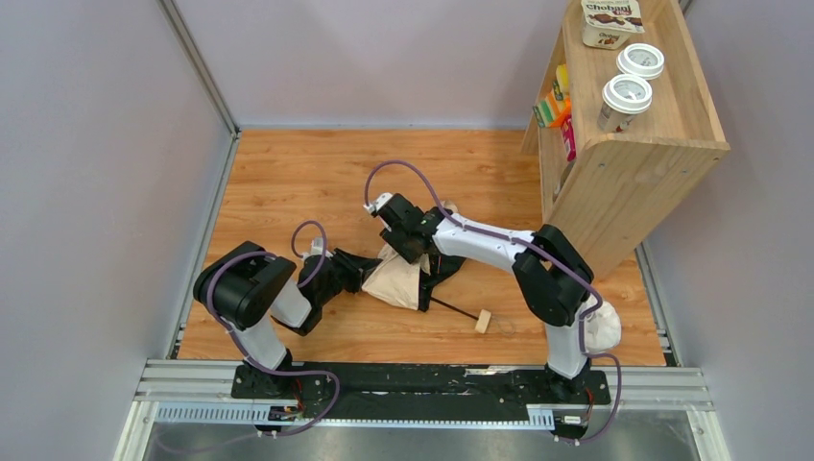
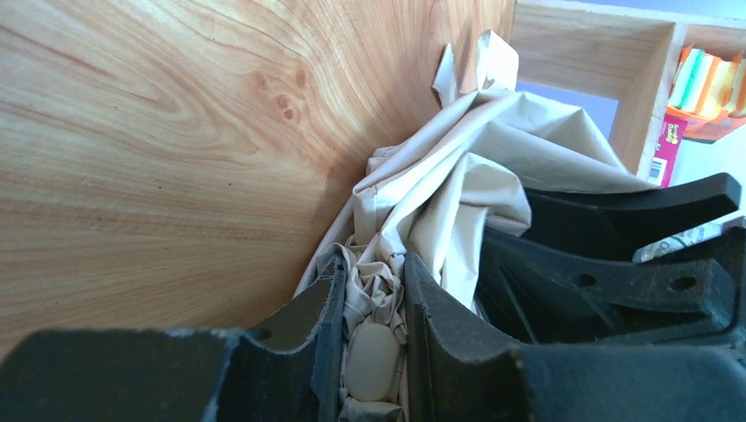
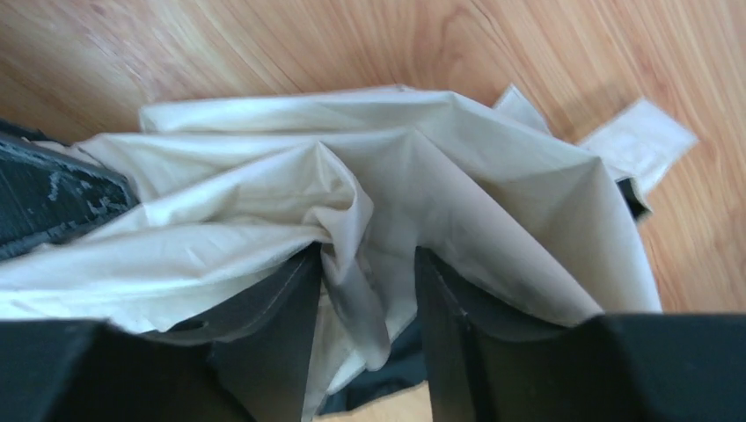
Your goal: Put away the umbrella
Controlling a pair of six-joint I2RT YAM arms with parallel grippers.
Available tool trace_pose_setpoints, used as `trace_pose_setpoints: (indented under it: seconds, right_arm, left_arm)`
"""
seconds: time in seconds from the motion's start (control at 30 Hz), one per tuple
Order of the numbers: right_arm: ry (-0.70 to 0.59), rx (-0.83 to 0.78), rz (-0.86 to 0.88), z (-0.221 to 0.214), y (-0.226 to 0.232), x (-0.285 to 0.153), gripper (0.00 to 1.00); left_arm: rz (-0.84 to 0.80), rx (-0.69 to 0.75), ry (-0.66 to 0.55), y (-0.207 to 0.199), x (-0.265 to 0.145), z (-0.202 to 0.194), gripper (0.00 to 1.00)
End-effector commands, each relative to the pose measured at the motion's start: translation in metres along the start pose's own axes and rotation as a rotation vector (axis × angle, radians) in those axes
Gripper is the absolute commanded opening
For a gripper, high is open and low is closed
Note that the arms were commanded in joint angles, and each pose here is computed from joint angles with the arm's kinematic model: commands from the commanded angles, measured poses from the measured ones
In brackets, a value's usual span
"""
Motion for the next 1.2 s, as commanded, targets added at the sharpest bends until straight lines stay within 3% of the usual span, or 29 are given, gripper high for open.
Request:
trace_pose_setpoints:
  seconds: [0.0,0.1,0.27,0.33,0.43,0.57,0.8,1.0,1.17]
  right_arm:
    - [0.098,0.060,-0.079,-0.006,-0.025,-0.049,0.53]
    - [0.098,0.098,-0.168,-0.010,-0.045,-0.079,0.67]
    - [0.011,0.056,-0.229,-0.003,-0.051,-0.132,0.79]
    - [-0.046,-0.039,-0.171,0.000,-0.029,-0.148,0.85]
    - [-0.149,-0.242,0.068,-0.003,0.046,-0.160,0.94]
    - [-0.219,-0.384,0.217,-0.010,0.108,-0.142,0.96]
    - [-0.264,-0.470,0.018,0.000,0.096,-0.084,0.96]
    - [-0.184,-0.467,-0.017,-0.014,0.077,-0.043,0.97]
    - [-0.030,-0.380,0.080,-0.045,0.062,-0.016,0.95]
  left_arm:
    - [0.015,0.039,0.015,0.008,0.000,-0.005,0.00]
    - [0.019,0.037,0.011,0.010,-0.001,-0.005,0.00]
    - [0.027,0.039,0.020,0.013,0.000,-0.007,0.00]
    - [0.026,0.040,0.023,0.013,0.001,-0.007,0.00]
    - [0.023,0.038,0.022,0.011,0.002,-0.007,0.00]
    - [0.024,0.035,0.021,0.011,0.002,-0.006,0.00]
    - [0.032,0.041,0.029,0.013,0.000,-0.008,0.00]
    - [0.025,0.036,0.028,0.011,0.001,-0.007,0.00]
    - [0.024,0.036,0.034,0.011,0.001,-0.008,0.00]
Point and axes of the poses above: each gripper's point midway between its finger pads, its own x axis out along the fingers, its own y axis along the line the jaws close on, z = x × y, the point moved 1 cm from there along -x, back along the fingers, and after that the axes turned 11 degrees about x, right-handed, at the moved point
